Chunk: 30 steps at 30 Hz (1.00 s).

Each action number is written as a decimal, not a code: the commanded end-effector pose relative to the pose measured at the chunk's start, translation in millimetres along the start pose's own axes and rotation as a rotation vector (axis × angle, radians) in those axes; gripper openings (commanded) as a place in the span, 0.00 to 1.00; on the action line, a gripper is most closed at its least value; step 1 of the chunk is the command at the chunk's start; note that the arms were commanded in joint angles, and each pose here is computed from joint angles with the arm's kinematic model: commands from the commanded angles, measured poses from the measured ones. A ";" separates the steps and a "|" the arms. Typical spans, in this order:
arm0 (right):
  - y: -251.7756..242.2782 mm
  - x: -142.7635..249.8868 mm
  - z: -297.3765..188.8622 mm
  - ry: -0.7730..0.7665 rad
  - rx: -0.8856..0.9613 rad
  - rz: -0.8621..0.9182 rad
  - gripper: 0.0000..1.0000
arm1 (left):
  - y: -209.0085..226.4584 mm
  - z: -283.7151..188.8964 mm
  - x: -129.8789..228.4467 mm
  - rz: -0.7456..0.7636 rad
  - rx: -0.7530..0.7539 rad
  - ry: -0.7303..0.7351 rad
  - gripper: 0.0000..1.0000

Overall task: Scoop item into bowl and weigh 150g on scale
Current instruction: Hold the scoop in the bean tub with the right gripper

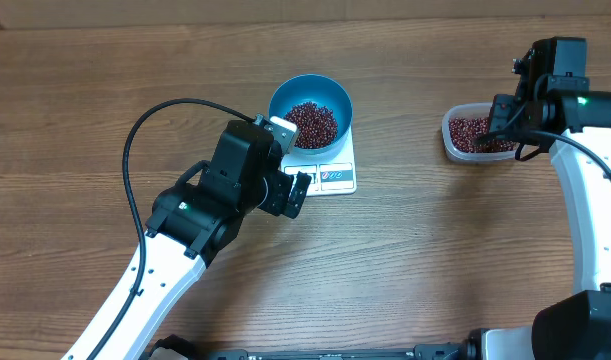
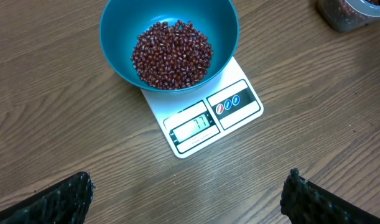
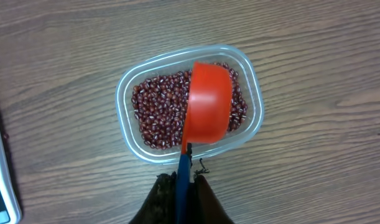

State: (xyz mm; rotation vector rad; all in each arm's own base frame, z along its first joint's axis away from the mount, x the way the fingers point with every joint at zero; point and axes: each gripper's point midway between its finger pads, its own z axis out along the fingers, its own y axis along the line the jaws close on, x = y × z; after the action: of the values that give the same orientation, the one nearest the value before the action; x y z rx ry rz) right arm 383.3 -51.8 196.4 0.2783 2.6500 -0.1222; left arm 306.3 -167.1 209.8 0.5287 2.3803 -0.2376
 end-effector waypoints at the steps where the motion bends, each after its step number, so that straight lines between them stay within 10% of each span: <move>1: -2.0 -2.1 -1.1 -0.013 0.007 0.006 0.04 | -0.9 2.9 3.5 0.002 0.011 0.012 1.00; 13: -1.2 -11.2 -1.2 -0.049 0.004 0.009 0.04 | -0.9 2.9 3.5 0.002 0.011 0.012 1.00; 15: -1.1 -12.9 -1.4 -0.057 0.003 0.010 0.18 | -0.9 2.9 3.5 0.002 0.011 0.012 1.00; 17: -1.1 -12.9 -1.3 -0.057 0.003 0.010 0.04 | -0.9 2.9 3.5 0.002 0.011 0.012 1.00; 30: -0.9 -15.5 -1.5 -0.067 0.002 0.011 0.04 | -0.9 2.9 3.5 0.002 0.011 0.012 1.00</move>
State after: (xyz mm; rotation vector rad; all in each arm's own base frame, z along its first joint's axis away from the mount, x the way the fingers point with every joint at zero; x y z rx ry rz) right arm 395.3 -53.1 203.0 0.2796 2.5936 -0.1194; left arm 306.3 -167.0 209.8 0.5285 2.3803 -0.2372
